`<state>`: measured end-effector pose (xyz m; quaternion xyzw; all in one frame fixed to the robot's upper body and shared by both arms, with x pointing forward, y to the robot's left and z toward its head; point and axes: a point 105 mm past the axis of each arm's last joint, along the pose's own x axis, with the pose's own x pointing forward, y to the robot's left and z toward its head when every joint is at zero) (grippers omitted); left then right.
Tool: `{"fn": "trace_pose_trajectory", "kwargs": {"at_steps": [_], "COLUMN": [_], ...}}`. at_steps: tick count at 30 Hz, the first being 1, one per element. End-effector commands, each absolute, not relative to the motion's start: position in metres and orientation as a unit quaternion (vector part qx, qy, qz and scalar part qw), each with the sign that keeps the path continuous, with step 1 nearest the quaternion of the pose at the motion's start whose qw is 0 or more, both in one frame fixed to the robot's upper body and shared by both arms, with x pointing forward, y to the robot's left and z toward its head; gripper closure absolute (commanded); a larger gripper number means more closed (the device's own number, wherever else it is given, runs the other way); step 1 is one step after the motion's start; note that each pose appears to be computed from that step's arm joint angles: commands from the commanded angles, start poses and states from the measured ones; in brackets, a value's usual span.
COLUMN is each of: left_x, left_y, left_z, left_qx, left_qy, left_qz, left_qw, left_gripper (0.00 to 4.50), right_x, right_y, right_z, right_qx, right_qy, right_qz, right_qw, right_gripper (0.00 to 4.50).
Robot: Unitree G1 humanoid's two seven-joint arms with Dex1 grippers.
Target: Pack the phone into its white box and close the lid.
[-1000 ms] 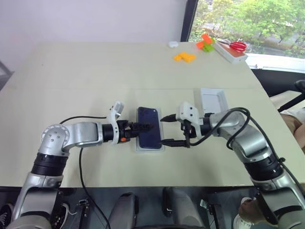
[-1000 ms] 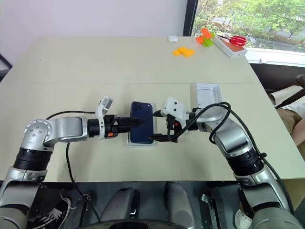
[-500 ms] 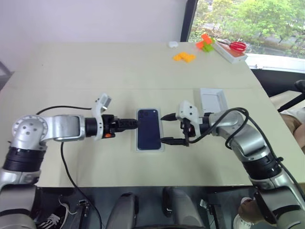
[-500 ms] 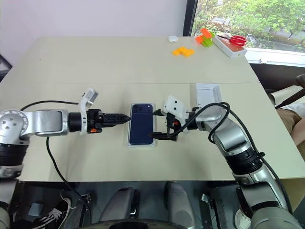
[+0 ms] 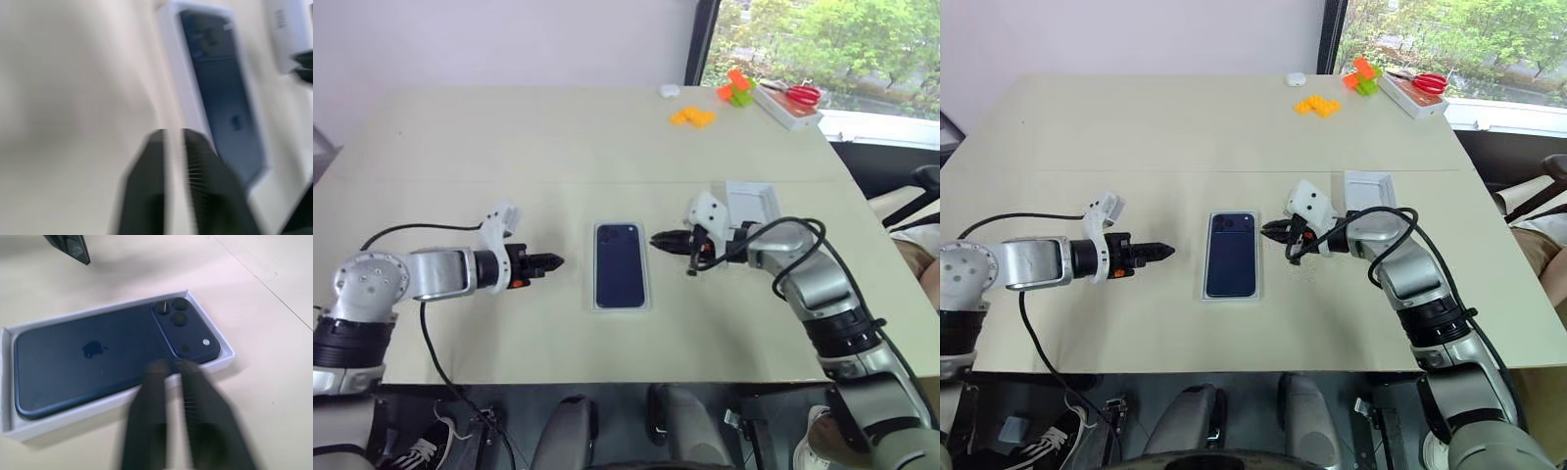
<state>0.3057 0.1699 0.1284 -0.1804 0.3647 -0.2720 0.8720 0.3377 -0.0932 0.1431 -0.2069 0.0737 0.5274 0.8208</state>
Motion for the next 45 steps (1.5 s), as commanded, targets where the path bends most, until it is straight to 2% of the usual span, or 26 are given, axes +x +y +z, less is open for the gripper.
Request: {"fn": "trace_pose_trajectory", "kwargs": {"at_steps": [1, 6, 10, 16, 22, 28, 37, 45], "left_x": [0.308, 0.310, 0.307, 0.313, 0.329, 0.333, 0.356, 0.349], "left_y": [0.172, 0.147, 0.140, 0.128, 0.117, 0.111, 0.104, 0.103], "left_z": [0.125, 0.114, 0.097, 0.093, 0.101, 0.109, 0.108, 0.108], "left_qx": [-0.131, -0.150, -0.120, -0.125, -0.127, -0.131, -0.114, -0.113], "left_qy": [0.349, 0.337, 0.359, 0.353, 0.334, 0.322, 0.299, 0.301], "left_qz": [-0.268, -0.304, -0.303, -0.309, -0.312, -0.324, -0.301, -0.313], "left_qw": [0.888, 0.878, 0.875, 0.874, 0.880, 0.880, 0.899, 0.894], "left_gripper": [4.47, 4.47, 4.47, 4.47, 4.47, 4.47, 4.47, 4.47], "right_x": [0.337, 0.340, 0.336, 0.333, 0.347, 0.360, 0.359, 0.357], "right_y": [-0.092, -0.105, -0.100, -0.084, -0.074, -0.067, -0.068, -0.076], "right_z": [0.147, 0.105, 0.094, 0.100, 0.112, 0.125, 0.117, 0.110], "right_qx": [-0.215, -0.314, -0.332, -0.311, -0.306, -0.315, -0.327, -0.344], "right_qy": [0.049, 0.085, 0.086, 0.068, 0.042, 0.015, 0.022, 0.038], "right_qz": [0.528, 0.507, 0.512, 0.521, 0.505, 0.488, 0.495, 0.496], "right_qw": [0.820, 0.798, 0.787, 0.792, 0.806, 0.814, 0.804, 0.796], "right_gripper": [4.49, 4.49, 4.49, 4.49, 4.49, 4.49, 4.49, 4.49]}}
